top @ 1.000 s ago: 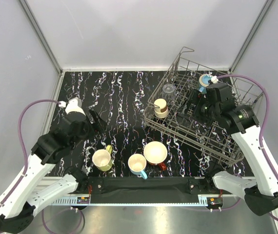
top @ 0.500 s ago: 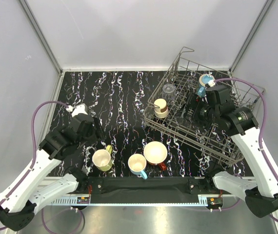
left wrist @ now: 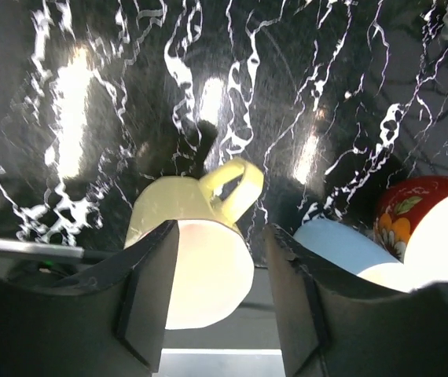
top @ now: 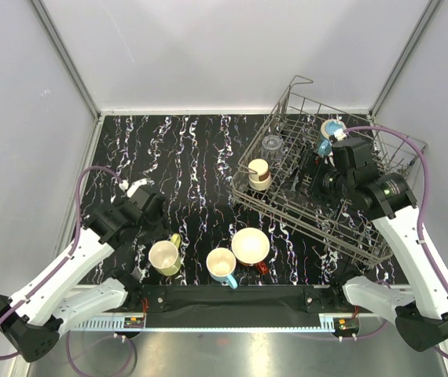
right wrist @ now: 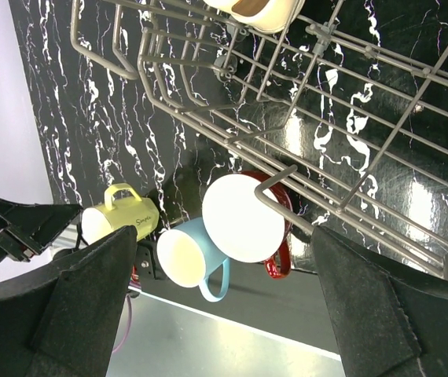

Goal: Load the cups into the dish rack

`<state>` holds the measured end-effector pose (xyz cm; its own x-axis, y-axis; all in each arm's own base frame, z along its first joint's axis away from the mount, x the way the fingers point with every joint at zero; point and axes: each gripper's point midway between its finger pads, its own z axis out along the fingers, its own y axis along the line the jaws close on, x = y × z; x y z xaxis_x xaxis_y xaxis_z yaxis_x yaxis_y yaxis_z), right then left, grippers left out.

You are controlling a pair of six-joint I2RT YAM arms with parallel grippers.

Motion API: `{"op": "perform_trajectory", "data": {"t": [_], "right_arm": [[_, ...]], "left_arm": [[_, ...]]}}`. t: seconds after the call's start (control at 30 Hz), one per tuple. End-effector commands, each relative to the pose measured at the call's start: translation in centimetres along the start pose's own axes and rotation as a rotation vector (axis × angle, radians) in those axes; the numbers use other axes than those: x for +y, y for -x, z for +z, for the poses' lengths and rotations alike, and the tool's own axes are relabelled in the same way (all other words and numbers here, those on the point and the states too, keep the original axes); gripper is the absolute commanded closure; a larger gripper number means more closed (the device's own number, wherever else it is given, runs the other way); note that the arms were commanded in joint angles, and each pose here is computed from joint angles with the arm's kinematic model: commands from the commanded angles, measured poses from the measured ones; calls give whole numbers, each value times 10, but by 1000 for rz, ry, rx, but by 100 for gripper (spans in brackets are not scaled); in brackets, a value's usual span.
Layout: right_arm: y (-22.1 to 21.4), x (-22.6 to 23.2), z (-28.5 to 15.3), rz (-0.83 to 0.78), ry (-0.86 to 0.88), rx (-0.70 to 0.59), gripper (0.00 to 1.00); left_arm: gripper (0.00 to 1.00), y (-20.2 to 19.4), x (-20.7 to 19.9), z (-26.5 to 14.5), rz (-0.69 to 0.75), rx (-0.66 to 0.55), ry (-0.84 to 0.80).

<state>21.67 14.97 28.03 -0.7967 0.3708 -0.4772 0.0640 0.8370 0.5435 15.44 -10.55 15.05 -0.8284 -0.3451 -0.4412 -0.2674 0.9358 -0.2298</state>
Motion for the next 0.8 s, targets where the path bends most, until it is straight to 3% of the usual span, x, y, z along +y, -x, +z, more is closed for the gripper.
{"op": "perform_trajectory", "data": {"t": [0.0, 0.13, 0.37, 0.5, 0.77], "right_arm": [[2, 3, 2, -31, 29, -8, 0], [0, 2, 9, -29, 26, 3, 0], [2, 3, 16, -28, 27, 11, 0], [0, 3, 20, -27, 28, 18, 0], [0, 1, 20, -26, 24, 17, 0]], "left_arm": [[48, -11, 0, -2, -74, 35, -19], [46, -11, 10, -6, -103, 4, -10], [42, -23, -2, -8, -62, 73, -60], [35, -34, -8, -10, -76, 103, -100], [36, -56, -8, -1, -47, 183, -85]]}}
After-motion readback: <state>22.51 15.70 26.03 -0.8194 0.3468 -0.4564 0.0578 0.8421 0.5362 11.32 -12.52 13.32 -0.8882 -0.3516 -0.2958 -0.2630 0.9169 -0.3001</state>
